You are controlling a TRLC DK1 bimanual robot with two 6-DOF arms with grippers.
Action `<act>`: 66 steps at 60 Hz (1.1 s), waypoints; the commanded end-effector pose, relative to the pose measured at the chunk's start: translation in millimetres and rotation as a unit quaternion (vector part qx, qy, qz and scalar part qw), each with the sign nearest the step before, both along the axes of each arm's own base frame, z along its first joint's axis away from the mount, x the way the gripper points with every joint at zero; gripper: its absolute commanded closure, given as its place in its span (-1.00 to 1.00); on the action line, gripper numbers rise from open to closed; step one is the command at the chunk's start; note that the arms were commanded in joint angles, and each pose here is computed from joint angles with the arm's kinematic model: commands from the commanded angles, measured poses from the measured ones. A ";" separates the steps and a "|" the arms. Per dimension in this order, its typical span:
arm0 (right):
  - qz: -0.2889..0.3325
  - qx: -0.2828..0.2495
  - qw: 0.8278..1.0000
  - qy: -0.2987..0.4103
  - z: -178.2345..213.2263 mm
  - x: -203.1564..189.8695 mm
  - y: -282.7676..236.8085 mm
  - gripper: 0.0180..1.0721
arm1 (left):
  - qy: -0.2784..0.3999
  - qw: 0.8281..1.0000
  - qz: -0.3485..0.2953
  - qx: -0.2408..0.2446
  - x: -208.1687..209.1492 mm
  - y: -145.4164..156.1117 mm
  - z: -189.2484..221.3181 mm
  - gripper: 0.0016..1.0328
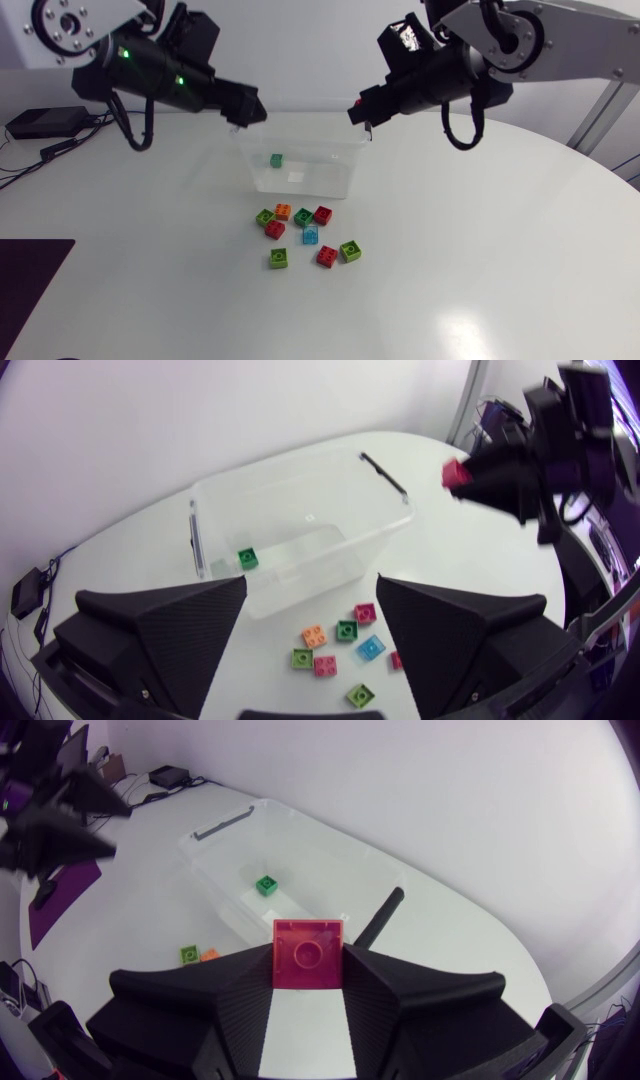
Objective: Place the duplo bricks in the container
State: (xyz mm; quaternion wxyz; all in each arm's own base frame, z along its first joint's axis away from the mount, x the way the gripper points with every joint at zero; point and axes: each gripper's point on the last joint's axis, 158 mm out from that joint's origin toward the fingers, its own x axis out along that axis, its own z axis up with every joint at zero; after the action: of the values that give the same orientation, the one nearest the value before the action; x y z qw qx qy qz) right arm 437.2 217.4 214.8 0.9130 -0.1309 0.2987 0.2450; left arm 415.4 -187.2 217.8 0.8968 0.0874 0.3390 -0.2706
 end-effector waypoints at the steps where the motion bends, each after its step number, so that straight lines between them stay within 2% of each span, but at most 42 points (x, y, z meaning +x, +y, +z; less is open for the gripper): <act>1: -0.010 -0.001 1.000 0.026 -19.9 12.1 8.0 0.42 | 0.050 0.997 -0.033 0.038 -28.1 1.3 -50.5 -0.71; 11: -0.013 -0.002 0.999 0.030 -30.6 36.0 19.4 0.42 | 0.090 0.990 -0.082 0.076 -64.5 -3.8 -103.4 -0.68; 30: -0.011 -0.023 0.999 0.038 -61.7 74.9 34.4 0.37 | 0.121 0.974 -0.153 0.115 -105.3 -21.6 -157.1 -0.68; 32: -0.013 -0.026 0.999 0.040 -66.2 78.2 35.0 0.32 | 0.125 0.972 -0.160 0.120 -108.2 -22.0 -163.0 -0.68; 34: -0.015 -0.029 0.999 0.043 -70.8 81.1 34.8 0.17 | 0.130 0.970 -0.165 0.125 -110.7 -22.0 -169.8 -0.68; 42: -0.017 -0.031 0.998 0.045 -71.5 84.9 34.7 -0.59 | 0.152 0.956 -0.197 0.154 -119.3 -17.6 -199.1 -0.68; 44: -0.018 -0.031 0.998 0.044 -68.7 84.0 33.3 -0.71 | 0.155 0.954 -0.203 0.159 -120.0 -17.2 -204.4 -0.68; 48: -0.018 -0.029 0.999 0.041 -60.5 79.1 30.3 -0.77 | 0.155 0.949 -0.218 0.169 -119.4 -17.2 -211.1 -0.68; 57: -0.003 -0.025 0.999 0.035 -41.7 53.2 22.9 -0.77 | 0.154 0.934 -0.257 0.196 -119.6 -18.6 -228.5 -0.68; 66: 0.019 -0.034 0.998 0.045 -44.2 14.2 11.8 -0.77 | 0.152 0.922 -0.288 0.212 -119.9 -20.6 -240.0 -0.65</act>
State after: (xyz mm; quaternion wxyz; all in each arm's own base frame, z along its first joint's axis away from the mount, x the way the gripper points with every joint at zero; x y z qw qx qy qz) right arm 476.3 235.5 173.0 0.8977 -0.1420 0.3385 0.2438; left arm 295.0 -203.8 -13.9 0.6954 0.3032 0.4893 -0.4302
